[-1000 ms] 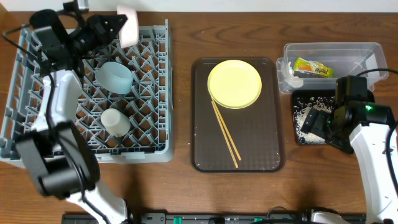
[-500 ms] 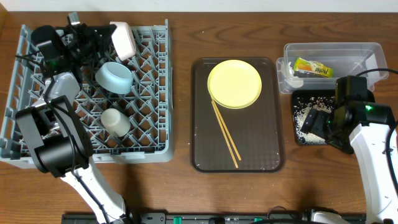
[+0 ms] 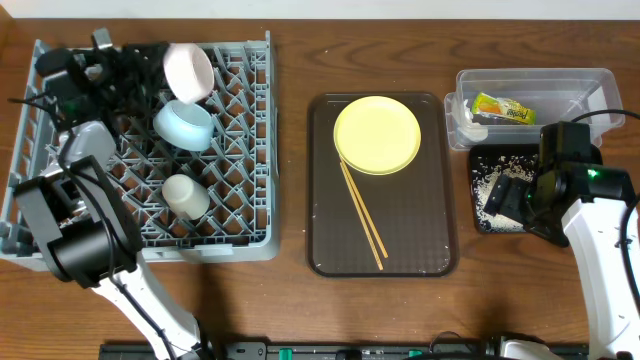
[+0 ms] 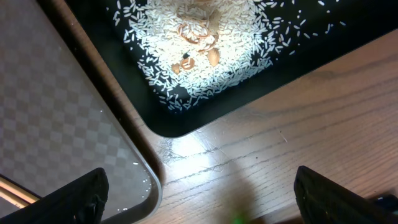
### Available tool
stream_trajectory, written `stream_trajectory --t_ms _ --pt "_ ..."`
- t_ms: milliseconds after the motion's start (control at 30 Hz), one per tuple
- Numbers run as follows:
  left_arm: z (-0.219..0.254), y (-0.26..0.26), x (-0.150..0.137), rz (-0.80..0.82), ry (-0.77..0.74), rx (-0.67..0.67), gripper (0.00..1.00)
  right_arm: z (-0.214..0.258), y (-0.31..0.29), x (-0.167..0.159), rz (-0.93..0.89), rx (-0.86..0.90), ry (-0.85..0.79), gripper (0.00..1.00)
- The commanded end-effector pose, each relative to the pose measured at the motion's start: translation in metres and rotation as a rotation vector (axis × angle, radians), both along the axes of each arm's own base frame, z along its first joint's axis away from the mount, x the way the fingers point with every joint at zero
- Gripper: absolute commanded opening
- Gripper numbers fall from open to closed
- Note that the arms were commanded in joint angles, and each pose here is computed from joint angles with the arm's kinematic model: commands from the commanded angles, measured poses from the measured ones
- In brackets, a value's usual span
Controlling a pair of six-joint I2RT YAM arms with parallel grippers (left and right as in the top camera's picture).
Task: Sort waste into correct bins and load items into the dishwasher rack
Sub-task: 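Carry the pink bowl to the rack's back row and release it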
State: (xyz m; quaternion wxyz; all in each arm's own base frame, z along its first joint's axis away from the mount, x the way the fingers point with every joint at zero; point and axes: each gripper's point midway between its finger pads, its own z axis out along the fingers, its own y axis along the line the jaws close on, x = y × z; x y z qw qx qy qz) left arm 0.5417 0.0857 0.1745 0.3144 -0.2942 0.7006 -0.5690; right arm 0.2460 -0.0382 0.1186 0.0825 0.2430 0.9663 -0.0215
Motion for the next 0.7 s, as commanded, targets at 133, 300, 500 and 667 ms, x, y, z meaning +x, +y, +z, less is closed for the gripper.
stream_trajectory --t_ms 133,300,500,667 --pt "-0.001 0.010 0.000 0.006 -0.043 0.059 0.79 0.006 -0.004 0.001 0.003 -0.017 -0.017 0.93" --pt "0.022 0.019 -0.003 0.031 -0.122 0.146 0.86 0.006 -0.004 0.001 0.003 -0.016 -0.017 0.93" --pt "0.019 0.052 -0.017 0.183 -0.014 0.310 0.90 0.006 -0.004 0.001 0.003 -0.015 -0.017 0.93" --pt "0.022 0.059 -0.041 0.186 0.022 0.541 0.91 0.006 -0.004 0.001 0.003 -0.013 -0.017 0.93"
